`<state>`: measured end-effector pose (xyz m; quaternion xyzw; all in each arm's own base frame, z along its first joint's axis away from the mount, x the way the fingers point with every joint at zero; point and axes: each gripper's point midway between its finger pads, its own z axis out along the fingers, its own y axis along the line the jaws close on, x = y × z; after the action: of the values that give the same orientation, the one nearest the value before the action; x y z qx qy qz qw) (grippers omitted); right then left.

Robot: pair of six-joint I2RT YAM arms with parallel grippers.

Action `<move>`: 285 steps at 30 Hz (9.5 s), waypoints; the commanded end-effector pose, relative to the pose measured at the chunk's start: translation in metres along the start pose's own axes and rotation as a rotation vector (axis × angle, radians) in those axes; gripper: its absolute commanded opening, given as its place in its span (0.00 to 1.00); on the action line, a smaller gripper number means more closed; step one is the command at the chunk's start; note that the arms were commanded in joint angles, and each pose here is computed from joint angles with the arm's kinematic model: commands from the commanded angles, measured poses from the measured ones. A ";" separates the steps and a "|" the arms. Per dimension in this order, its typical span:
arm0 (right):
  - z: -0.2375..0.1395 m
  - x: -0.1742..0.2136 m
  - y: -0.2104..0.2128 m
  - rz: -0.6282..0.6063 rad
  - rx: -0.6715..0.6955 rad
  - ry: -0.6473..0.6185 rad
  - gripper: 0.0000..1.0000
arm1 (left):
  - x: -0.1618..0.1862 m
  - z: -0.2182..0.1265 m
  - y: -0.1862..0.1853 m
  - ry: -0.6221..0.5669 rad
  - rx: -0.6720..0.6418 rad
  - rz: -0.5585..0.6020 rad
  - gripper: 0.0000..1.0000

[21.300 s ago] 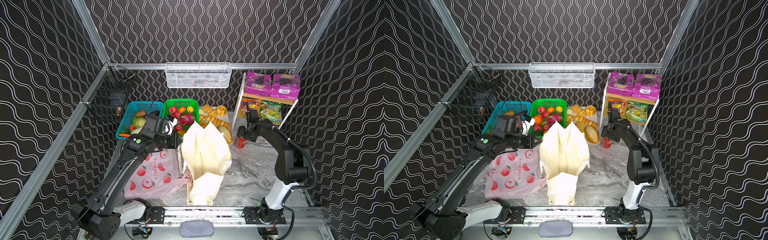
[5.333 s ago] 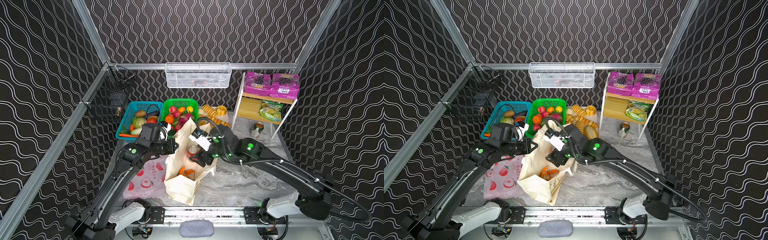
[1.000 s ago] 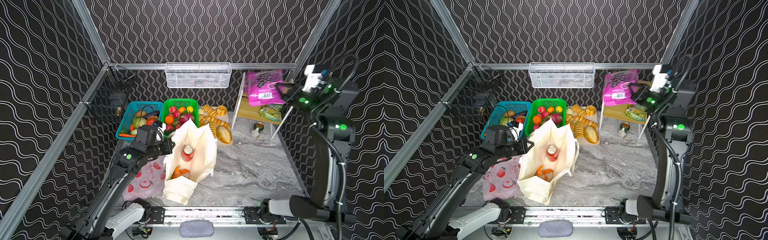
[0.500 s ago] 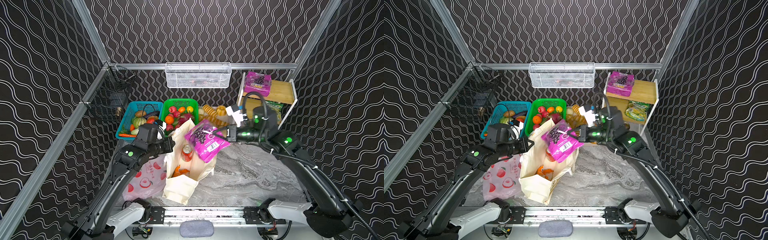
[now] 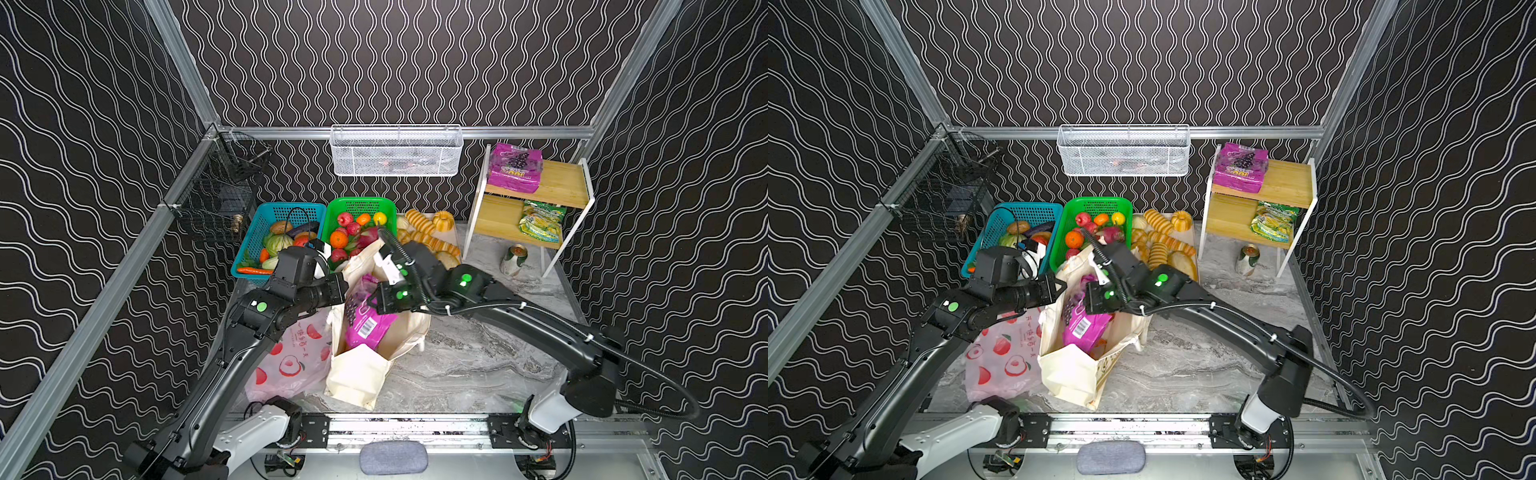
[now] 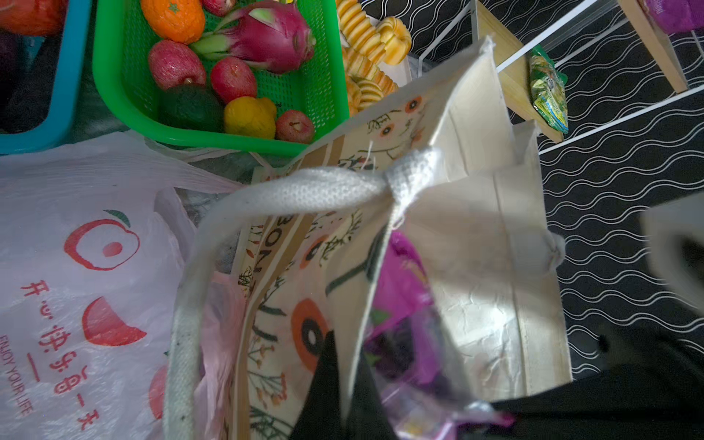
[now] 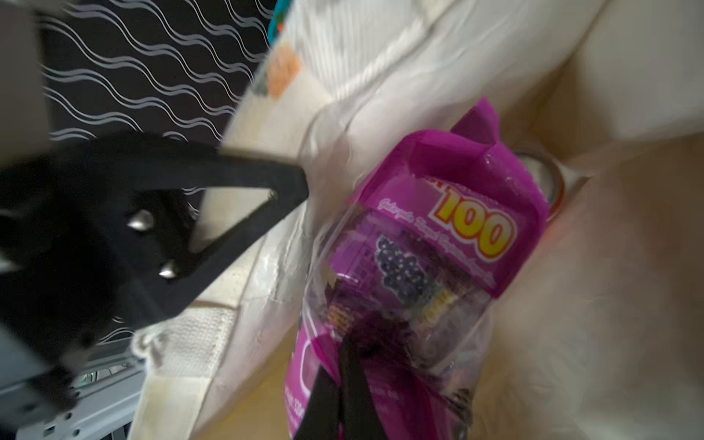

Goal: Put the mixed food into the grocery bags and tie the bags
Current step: 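Release the purple candy bag inside the tote and withdraw the right gripper, then grasp the tote bag handle with the right gripper while the left gripper holds the rim, then carry the tote bag away from the table center with both grippers, then release the tote bag and move both grippers toward the pink plastic bag, then grasp the pink plastic bag edge with the left gripper, then grasp the pink bag's opposite edge with the right gripper while the left gripper holds, then lift the pink bag upright with both grippers, pulling its mouth open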

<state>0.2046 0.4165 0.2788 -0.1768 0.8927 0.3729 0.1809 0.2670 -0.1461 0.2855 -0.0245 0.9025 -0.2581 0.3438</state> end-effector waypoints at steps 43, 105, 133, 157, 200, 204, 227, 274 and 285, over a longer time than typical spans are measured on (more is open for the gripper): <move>-0.207 -0.036 -0.136 0.082 0.496 -0.446 0.00 | -0.018 -0.024 -0.119 0.043 0.477 0.079 0.00; -0.525 -0.063 -0.341 0.400 1.156 -1.043 0.92 | 0.107 0.148 -0.445 0.142 0.820 0.106 0.71; -0.080 -0.066 -0.133 -0.077 0.121 -0.333 0.79 | 0.092 0.064 0.080 0.193 -0.387 0.103 0.75; 0.053 -0.014 -0.126 0.033 0.022 -0.045 0.78 | 0.148 0.137 0.160 0.543 -0.535 0.002 0.49; 0.142 0.001 -0.182 0.238 -0.222 0.101 0.77 | 0.107 0.063 0.078 0.396 -0.198 0.089 0.00; 0.155 0.017 -0.173 0.260 -0.303 0.154 0.67 | 0.105 0.062 0.073 0.388 -0.175 0.093 0.00; 0.144 0.036 -0.164 0.278 -0.258 0.005 0.00 | 0.093 0.050 0.068 0.332 -0.181 0.064 0.00; -0.030 -0.026 -0.176 0.028 0.378 0.135 0.00 | 0.025 0.050 -0.015 0.141 0.088 0.016 0.69; -0.036 -0.026 -0.150 0.020 0.165 0.052 0.00 | 0.063 0.091 -0.091 0.196 0.571 -0.026 0.73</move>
<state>0.2854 0.2815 0.2095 -0.1583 0.9434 0.2478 0.1533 0.2605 -0.2497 0.1996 0.0454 0.8768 -0.4313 0.2078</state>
